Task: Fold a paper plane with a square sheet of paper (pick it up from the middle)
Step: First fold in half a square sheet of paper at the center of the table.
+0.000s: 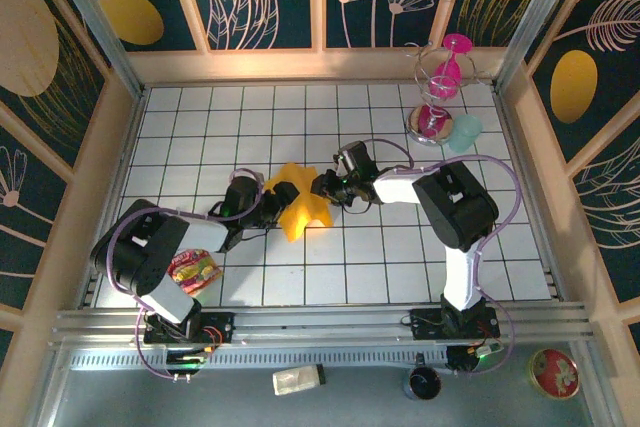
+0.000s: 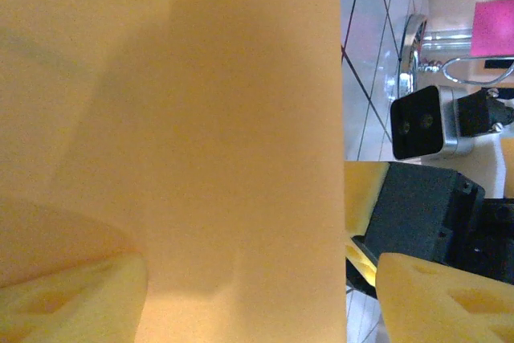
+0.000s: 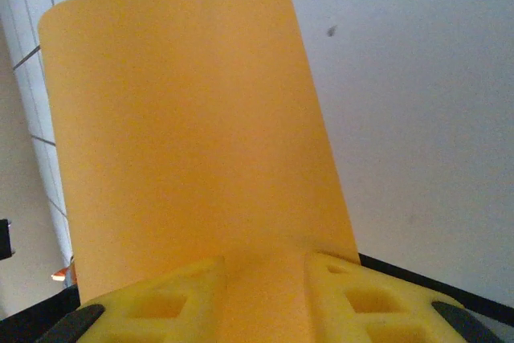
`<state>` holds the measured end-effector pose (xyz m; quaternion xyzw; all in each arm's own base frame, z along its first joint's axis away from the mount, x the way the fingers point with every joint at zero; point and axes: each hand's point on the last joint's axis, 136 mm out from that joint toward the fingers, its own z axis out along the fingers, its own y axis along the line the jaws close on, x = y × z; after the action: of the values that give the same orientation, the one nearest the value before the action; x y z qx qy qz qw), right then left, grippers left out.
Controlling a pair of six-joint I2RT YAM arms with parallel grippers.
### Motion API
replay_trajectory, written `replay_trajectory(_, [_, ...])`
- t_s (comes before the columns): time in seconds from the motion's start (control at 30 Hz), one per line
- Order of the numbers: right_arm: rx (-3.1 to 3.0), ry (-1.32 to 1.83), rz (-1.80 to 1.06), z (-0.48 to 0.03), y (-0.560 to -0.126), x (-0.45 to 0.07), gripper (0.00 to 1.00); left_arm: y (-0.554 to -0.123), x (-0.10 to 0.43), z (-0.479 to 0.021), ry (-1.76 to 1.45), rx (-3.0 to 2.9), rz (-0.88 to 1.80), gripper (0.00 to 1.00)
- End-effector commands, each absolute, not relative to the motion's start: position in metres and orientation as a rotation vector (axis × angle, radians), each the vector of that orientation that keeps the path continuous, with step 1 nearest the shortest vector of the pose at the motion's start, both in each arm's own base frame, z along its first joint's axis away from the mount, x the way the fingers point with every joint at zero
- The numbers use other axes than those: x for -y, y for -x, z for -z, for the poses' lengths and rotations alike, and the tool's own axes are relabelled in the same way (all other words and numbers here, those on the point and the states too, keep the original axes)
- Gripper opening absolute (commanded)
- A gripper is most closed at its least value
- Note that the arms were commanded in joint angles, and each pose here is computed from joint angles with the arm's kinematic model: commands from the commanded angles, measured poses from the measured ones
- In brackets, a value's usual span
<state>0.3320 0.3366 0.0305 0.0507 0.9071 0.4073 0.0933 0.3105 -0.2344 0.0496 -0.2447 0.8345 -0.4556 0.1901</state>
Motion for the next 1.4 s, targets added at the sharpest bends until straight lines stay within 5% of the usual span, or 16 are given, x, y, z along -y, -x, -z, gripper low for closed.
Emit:
replay_trajectory(0.0, [-2.717, -0.122, -1.304, -0.025, -0.316, -0.350, 0.32, -0.315, 0.232, -0.046, 0.649, -2.399, 1.202, 0.75])
replay_trajectory(0.3, [-2.677, -0.106, -1.448, -0.036, -0.312, -0.361, 0.31, -0.317, 0.236, -0.034, 0.639, -2.481, 1.150, 0.72])
replay_trajectory(0.87, [-2.489, -0.183, -1.498, -0.078, -0.336, -0.327, 0.31, -0.329, 0.242, -0.050, 0.558, -2.471, 1.139, 0.35])
replay_trajectory(1.37, [-2.111, 0.025, -1.528, -0.182, -0.353, -0.269, 0.70, -0.333, 0.288, -0.209, 0.146, -2.081, 1.621, 0.26])
